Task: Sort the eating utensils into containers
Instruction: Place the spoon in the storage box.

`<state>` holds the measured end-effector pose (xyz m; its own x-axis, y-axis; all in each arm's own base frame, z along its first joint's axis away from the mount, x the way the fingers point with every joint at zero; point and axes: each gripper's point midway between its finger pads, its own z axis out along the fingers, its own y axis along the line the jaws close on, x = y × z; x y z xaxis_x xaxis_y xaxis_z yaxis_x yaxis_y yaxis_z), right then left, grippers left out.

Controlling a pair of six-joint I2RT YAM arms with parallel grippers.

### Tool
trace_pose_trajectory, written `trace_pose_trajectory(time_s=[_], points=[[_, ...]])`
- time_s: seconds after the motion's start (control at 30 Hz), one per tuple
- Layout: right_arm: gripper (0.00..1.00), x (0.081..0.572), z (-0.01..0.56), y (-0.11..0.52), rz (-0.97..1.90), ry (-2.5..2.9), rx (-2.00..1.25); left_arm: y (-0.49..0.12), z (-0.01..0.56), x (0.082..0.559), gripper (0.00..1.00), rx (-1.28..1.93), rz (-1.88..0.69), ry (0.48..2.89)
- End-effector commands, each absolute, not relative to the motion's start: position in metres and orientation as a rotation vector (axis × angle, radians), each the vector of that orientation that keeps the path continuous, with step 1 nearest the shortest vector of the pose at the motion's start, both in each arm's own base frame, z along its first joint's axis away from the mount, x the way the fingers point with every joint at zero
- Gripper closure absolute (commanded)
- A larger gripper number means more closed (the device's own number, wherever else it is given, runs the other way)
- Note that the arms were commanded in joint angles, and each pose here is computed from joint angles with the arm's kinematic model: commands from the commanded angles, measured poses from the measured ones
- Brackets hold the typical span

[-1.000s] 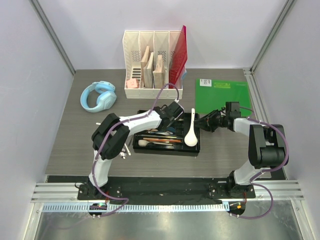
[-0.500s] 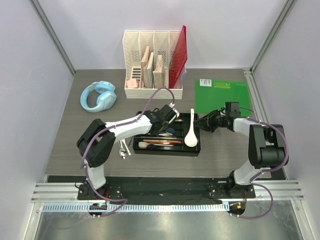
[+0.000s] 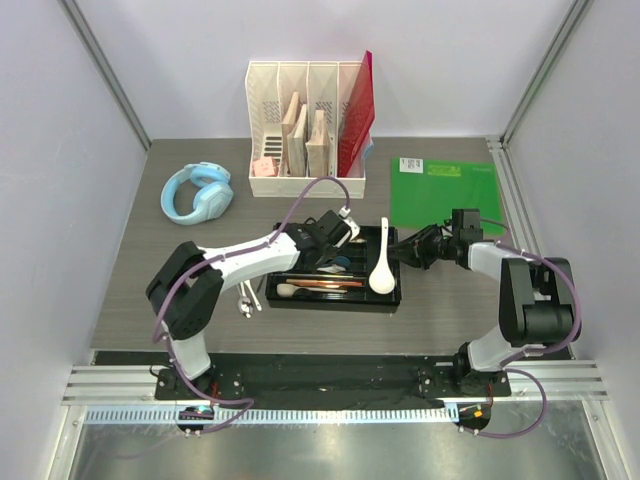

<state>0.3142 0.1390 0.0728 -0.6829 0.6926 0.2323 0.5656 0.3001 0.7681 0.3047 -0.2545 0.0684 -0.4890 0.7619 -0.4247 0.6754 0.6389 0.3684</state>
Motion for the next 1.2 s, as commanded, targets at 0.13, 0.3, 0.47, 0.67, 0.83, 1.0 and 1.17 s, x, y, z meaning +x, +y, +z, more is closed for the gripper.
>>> trace_pose_trajectory(time_s=[0.13, 0.3, 0.47, 0.67, 0.83, 1.0, 1.17], points=[[0.68, 0.296, 0.052, 0.127, 1.18, 2.434, 1.282, -0.261, 0.057, 0.321, 0.94, 1.06, 0.264, 2.276], [0.68, 0.296, 0.053, 0.127, 1.179, 2.427, 1.281, -0.263, 0.045, 0.313, 0.97, 1.07, 0.232, 2.325], [0.68, 0.297, 0.054, 0.127, 1.177, 2.426, 1.278, -0.263, 0.059, 0.302, 0.98, 1.065, 0.152, 2.325], [0.68, 0.306, 0.057, 0.126, 1.179, 2.421, 1.254, -0.233, 0.113, 0.313, 0.92, 0.79, 0.241, 2.276], [0.68, 0.312, 0.06, 0.127, 1.189, 2.417, 1.242, -0.18, 0.149, 0.333, 0.61, 0.296, 0.14, 2.32], [0.68, 0.311, 0.06, 0.128, 1.196, 2.423, 1.237, -0.122, 0.137, 0.33, 0.58, -0.072, 0.113, 2.419], [0.68, 0.313, 0.062, 0.13, 1.215, 2.433, 1.197, -0.064, 0.104, 0.331, 0.52, -0.516, 0.176, 2.499]])
